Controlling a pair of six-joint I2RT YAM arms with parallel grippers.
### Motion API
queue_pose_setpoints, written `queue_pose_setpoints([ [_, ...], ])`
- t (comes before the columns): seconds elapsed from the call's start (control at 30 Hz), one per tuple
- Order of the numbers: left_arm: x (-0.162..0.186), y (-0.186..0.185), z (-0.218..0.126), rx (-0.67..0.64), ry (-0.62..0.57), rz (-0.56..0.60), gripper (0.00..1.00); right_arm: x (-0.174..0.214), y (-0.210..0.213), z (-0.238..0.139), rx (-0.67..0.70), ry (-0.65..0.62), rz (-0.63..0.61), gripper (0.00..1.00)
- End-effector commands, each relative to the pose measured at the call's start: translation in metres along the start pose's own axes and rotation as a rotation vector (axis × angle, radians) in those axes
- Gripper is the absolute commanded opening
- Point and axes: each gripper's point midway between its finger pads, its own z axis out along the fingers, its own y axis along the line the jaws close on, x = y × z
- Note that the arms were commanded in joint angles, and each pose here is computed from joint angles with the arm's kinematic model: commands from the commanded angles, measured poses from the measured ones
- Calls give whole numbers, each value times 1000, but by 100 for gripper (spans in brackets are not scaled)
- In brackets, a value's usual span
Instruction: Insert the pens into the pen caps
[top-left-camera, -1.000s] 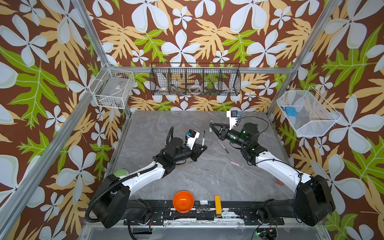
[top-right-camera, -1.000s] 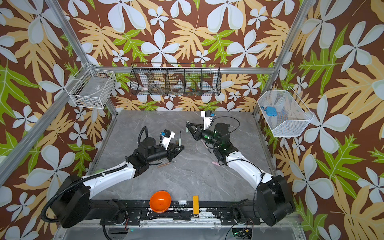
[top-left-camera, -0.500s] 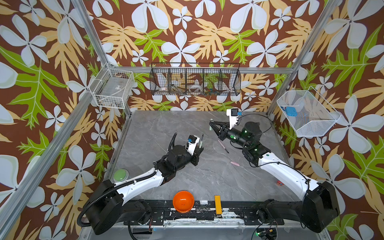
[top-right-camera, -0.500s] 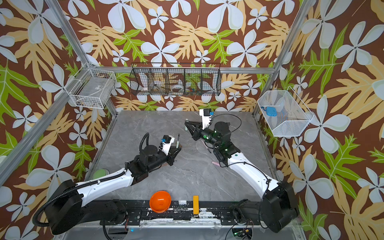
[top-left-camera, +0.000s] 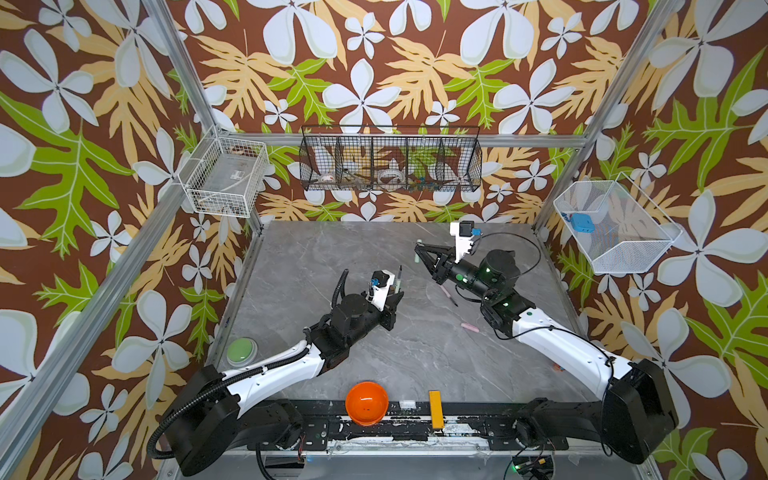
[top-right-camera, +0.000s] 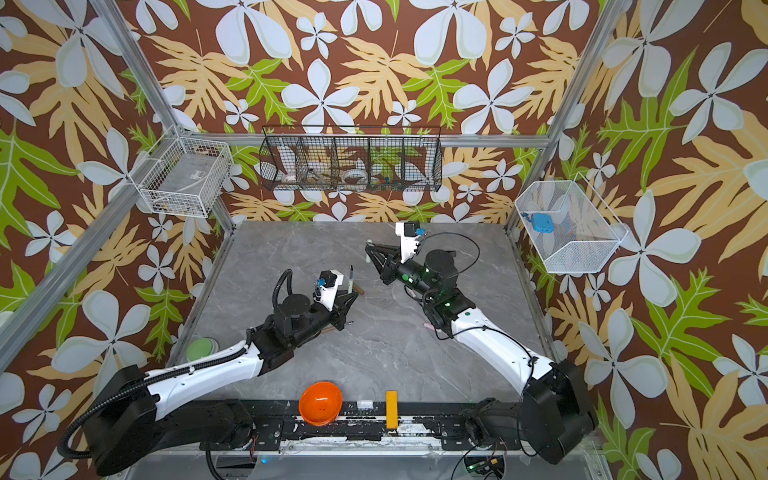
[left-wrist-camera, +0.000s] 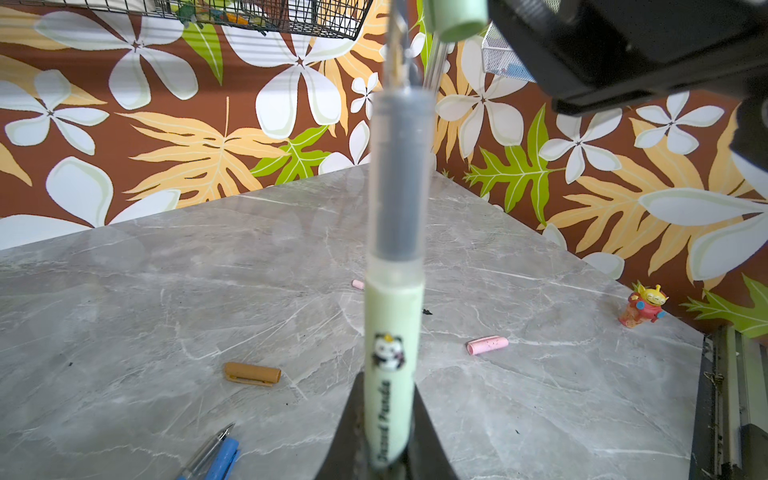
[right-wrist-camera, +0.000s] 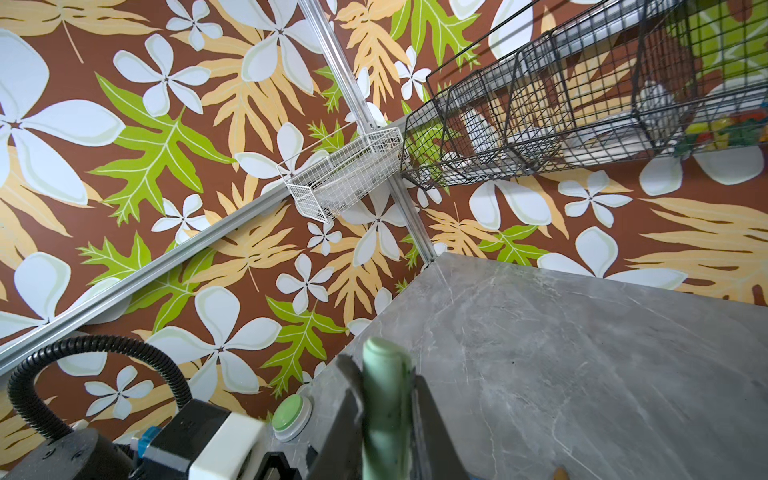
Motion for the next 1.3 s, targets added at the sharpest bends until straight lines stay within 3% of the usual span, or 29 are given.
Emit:
queue_pose_setpoints([
  [0.0,-10,-2,-2,10,-39,-3,0,-12,19,5,-67,-37,-24,18],
  [1.27,-10,-6,-1,33,-32,-21,0,-3,33,15,-144,-37,-16,18],
])
